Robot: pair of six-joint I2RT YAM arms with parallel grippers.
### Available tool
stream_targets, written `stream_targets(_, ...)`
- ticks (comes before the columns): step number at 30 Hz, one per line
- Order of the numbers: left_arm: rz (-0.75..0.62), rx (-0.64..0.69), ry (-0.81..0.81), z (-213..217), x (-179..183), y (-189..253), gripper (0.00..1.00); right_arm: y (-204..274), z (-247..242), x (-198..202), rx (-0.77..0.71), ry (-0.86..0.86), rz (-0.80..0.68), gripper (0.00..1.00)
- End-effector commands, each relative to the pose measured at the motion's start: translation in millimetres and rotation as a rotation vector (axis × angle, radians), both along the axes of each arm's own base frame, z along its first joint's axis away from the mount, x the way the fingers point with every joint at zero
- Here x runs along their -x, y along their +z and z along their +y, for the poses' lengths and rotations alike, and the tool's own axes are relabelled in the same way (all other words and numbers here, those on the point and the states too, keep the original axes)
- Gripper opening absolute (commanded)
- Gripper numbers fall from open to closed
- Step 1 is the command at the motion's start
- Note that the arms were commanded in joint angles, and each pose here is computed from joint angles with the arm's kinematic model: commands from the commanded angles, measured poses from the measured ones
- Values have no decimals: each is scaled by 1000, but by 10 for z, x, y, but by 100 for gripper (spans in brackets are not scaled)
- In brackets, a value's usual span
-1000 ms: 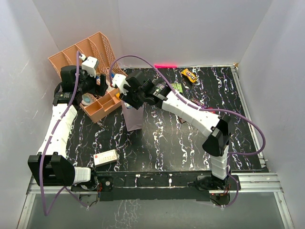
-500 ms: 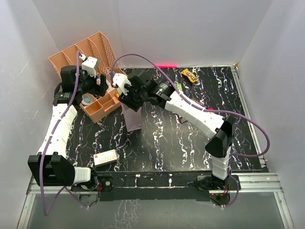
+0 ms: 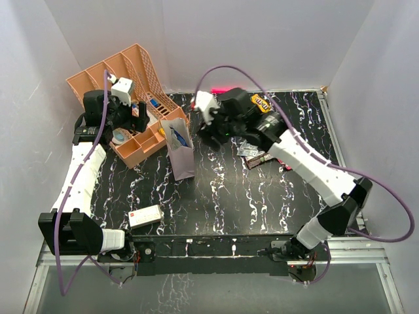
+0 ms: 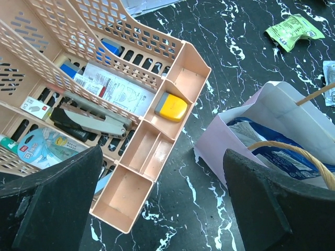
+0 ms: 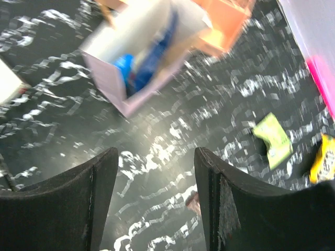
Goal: Place the snacks into the paper bag
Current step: Place the snack in the paper bag, then pick up the snack from the center of the board.
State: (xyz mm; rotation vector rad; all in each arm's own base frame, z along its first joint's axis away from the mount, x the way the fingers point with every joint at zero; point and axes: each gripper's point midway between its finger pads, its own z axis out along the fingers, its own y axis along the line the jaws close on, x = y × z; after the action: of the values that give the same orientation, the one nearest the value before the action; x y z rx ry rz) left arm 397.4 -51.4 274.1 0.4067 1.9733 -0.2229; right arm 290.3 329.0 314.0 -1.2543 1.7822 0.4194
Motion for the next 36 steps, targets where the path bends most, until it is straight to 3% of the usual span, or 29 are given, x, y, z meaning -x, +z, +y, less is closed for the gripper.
stream_targets(1,-1,13,29,43,78,48,98,118,-630,-364,-98,-146,-25,63)
stream_targets(6,-12,29,33,31,65,52,98,-253,-1459,-700,-95,-389,27,66)
stream_targets(12,-22,20,20,23,77,42,98,-863,-2015,-1003,-109,-589,180,66)
stream_targets(22,-38,55,-68,-130,199,52,98,-1595,-2203,-1403,-125,-673,393,58)
stream_targets(36,-40,49,-103,-173,228,36,99,-2279,-2254,-1626,-171,-709,580,59)
